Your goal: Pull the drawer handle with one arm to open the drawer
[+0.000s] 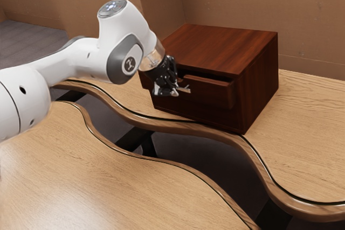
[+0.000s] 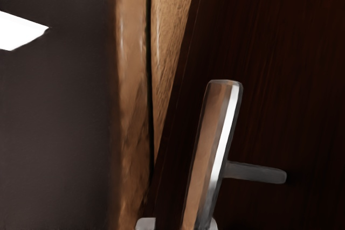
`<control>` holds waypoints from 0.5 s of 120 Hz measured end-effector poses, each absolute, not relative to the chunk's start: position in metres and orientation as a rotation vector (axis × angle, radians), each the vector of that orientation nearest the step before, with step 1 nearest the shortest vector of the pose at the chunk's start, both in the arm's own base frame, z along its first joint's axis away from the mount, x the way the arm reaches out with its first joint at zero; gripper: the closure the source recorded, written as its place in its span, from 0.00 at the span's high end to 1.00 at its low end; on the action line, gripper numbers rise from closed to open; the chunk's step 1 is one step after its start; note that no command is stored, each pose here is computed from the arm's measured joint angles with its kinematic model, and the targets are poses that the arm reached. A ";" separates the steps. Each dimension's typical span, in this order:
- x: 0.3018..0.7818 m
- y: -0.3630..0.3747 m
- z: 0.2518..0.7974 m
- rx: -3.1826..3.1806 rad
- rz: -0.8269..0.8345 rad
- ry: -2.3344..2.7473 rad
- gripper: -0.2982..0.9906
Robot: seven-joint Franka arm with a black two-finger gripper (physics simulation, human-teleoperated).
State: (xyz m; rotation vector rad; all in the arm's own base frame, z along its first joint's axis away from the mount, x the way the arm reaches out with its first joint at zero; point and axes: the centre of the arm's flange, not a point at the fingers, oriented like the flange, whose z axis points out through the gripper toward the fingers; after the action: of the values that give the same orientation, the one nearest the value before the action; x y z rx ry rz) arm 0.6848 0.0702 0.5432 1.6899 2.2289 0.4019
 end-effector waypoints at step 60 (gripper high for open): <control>0.560 0.064 0.547 1.689 0.278 2.283 0.16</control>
State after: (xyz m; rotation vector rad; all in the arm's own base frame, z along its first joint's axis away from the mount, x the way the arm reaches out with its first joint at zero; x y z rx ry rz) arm 0.5600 0.0640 0.5472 1.6888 2.2834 0.2782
